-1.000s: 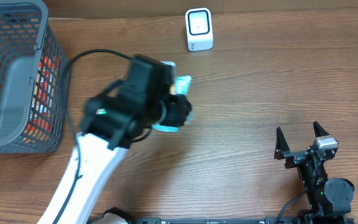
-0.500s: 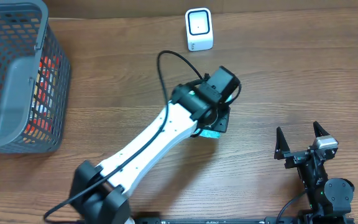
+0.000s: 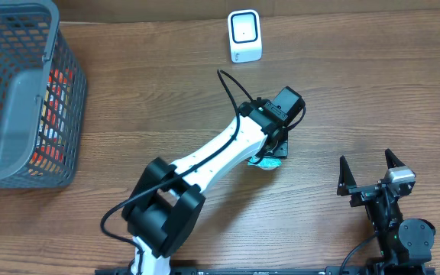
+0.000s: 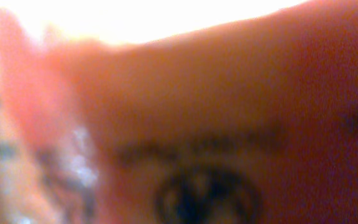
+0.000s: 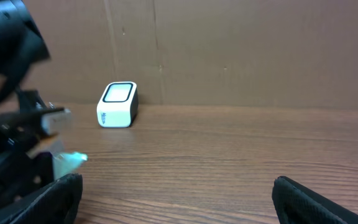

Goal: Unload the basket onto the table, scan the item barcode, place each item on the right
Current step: 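Lift the packets out and carry them toward the scanner, then hold the packets below the white scanner with the left gripper, then lower the packets onto the table beside the green-lid jar and release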

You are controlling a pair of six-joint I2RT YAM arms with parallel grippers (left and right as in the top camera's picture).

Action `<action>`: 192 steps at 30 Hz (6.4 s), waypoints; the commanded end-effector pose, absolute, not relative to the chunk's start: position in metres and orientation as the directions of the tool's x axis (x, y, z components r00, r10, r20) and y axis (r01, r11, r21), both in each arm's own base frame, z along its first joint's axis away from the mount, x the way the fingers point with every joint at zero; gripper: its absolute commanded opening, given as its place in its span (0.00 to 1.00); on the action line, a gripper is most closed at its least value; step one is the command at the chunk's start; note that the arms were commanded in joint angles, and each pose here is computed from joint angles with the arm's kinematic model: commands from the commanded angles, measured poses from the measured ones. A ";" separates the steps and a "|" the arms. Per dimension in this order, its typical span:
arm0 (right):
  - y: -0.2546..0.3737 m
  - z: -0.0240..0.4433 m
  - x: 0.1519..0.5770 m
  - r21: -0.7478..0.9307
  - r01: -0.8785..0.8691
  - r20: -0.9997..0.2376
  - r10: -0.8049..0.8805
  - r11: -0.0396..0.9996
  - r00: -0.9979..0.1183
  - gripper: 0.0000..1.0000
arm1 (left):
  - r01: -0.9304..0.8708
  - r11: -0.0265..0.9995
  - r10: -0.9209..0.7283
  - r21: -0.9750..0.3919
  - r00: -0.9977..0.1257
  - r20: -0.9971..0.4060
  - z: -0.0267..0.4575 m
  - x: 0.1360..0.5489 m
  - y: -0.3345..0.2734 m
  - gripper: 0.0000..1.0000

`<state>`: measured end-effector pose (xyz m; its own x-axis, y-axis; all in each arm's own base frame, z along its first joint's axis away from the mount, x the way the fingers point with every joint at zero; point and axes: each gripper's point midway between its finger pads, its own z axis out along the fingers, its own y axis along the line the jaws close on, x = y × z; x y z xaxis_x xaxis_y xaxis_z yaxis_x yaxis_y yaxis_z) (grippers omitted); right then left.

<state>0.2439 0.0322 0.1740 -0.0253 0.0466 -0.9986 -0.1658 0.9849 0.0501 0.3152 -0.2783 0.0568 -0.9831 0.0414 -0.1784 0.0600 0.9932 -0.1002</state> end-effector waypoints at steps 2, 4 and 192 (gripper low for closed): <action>0.032 0.172 0.244 0.048 -0.168 -0.999 0.045 0.985 -0.024 1.00 | 0.038 0.995 0.019 -0.095 -0.982 -0.190 0.050 0.320 -0.281 0.05; 0.032 0.172 0.244 0.048 -0.168 -0.999 0.045 0.985 -0.024 1.00 | 0.038 0.995 0.021 -0.093 -0.982 -0.187 0.048 0.320 -0.281 0.09; 0.032 0.172 0.244 0.048 -0.168 -0.999 0.045 0.985 -0.024 1.00 | 0.050 0.996 0.053 -0.080 -0.998 0.034 0.014 0.306 -0.151 0.14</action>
<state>0.2439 0.0323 0.1741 -0.0248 0.0462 -0.9986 -0.1662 0.9848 0.0497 0.3160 -0.1451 0.0161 -0.9990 0.0452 -0.0034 0.0453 0.9972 -0.0597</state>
